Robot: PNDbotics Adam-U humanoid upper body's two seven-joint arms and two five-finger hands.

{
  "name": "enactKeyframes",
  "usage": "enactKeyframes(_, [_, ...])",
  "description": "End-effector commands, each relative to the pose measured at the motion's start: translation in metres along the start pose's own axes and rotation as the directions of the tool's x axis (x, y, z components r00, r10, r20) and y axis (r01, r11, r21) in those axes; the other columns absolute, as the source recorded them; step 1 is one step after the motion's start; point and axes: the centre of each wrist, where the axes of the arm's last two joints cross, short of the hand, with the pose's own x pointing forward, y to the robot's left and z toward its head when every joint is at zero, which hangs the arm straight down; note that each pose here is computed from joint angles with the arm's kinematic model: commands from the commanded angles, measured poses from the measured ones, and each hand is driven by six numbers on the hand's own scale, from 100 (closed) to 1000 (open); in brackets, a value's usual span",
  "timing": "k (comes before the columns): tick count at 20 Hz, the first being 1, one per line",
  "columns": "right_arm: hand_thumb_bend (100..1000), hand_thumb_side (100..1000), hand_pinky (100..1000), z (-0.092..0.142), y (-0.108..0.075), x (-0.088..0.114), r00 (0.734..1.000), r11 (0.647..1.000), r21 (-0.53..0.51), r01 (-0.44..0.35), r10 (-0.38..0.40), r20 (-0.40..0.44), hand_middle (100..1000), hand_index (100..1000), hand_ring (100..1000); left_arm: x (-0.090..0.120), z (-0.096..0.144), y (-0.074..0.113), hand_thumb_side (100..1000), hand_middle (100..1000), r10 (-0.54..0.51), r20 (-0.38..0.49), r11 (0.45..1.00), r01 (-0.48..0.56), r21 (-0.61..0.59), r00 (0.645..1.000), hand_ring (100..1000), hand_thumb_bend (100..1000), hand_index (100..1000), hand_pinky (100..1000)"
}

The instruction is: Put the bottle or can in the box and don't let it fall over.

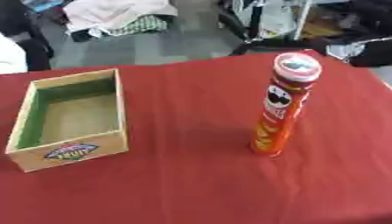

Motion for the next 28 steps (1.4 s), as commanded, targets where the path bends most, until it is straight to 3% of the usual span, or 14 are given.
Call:
enactKeyframes(1, [541, 313, 851, -0.0019, -0.0148, 0.0038, 0.999, 0.999, -0.019, -0.029, 0.029, 0.015, 868, 880, 896, 0.0111, -0.0047, 0.0044, 752, 783, -0.016, 0.047, 1.000, 0.016, 0.011, 0.999, 838, 552, 759, 910])
enactKeyframes(28, [541, 363, 861, 0.0019, -0.0120, -0.0002, 1.000, 1.000, 0.011, -0.018, 0.018, 0.007, 879, 893, 902, 0.0191, -0.0071, 0.0001, 750, 785, 0.006, 0.074, 1.000, -0.007, 0.016, 0.997, 837, 558, 758, 911])
